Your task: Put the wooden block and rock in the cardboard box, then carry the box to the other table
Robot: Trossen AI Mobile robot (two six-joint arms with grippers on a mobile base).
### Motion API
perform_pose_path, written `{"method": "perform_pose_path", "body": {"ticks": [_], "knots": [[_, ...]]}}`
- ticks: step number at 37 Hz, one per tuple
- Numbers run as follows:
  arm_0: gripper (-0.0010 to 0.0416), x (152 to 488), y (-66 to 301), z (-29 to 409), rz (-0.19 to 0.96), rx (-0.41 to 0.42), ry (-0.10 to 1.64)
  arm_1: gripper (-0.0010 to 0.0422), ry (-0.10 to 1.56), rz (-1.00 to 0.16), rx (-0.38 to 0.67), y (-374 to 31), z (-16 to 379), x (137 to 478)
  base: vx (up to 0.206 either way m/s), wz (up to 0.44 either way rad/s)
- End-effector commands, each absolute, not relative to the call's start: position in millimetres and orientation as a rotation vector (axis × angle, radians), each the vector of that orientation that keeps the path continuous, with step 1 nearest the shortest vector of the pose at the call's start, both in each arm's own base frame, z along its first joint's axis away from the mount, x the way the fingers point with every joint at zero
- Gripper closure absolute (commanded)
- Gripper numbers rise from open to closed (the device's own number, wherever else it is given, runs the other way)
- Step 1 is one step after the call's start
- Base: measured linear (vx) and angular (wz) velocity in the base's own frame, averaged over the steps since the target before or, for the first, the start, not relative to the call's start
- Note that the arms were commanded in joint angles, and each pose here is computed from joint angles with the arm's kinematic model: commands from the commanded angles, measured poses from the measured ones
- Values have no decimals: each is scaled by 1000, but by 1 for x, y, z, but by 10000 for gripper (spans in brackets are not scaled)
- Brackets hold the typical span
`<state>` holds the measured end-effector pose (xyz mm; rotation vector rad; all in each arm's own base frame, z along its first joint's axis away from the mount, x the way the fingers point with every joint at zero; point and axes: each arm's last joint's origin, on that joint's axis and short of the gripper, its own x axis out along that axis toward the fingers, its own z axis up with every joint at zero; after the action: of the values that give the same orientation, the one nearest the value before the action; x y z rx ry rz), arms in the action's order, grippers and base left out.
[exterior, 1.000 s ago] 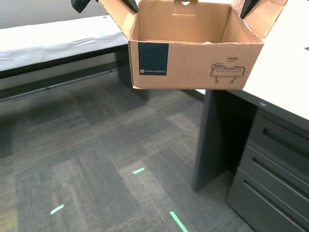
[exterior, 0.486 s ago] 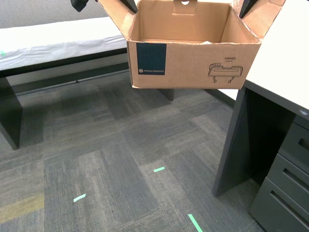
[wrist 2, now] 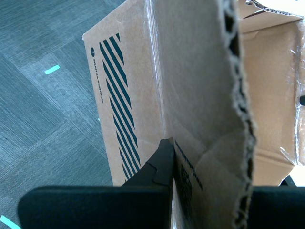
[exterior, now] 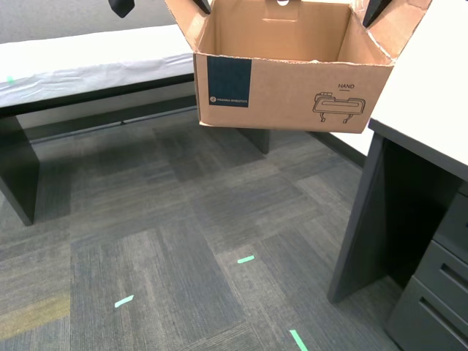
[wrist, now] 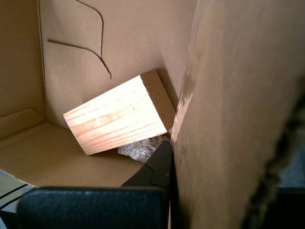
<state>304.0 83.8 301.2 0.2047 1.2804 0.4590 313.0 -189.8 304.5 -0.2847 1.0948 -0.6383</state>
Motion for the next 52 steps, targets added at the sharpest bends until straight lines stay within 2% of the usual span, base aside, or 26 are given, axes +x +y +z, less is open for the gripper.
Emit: {"method": "perform_pose_path", "body": {"ticks": [1, 22, 35, 52], "knots": [[406, 304, 85, 302, 481, 210, 1276, 413, 1084, -655, -286, -191, 306, 313, 106, 27], [406, 307, 86, 302, 447, 261, 1272, 413, 1024, -725, -180, -191, 307, 314, 110, 70], [406, 317, 88, 290, 449, 256, 1279, 413, 1038, -703, -217, -192, 306, 315, 54, -14], [406, 318, 88, 287, 500, 185, 1275, 413, 1062, -670, -278, -193, 306, 315, 87, -49]]}}
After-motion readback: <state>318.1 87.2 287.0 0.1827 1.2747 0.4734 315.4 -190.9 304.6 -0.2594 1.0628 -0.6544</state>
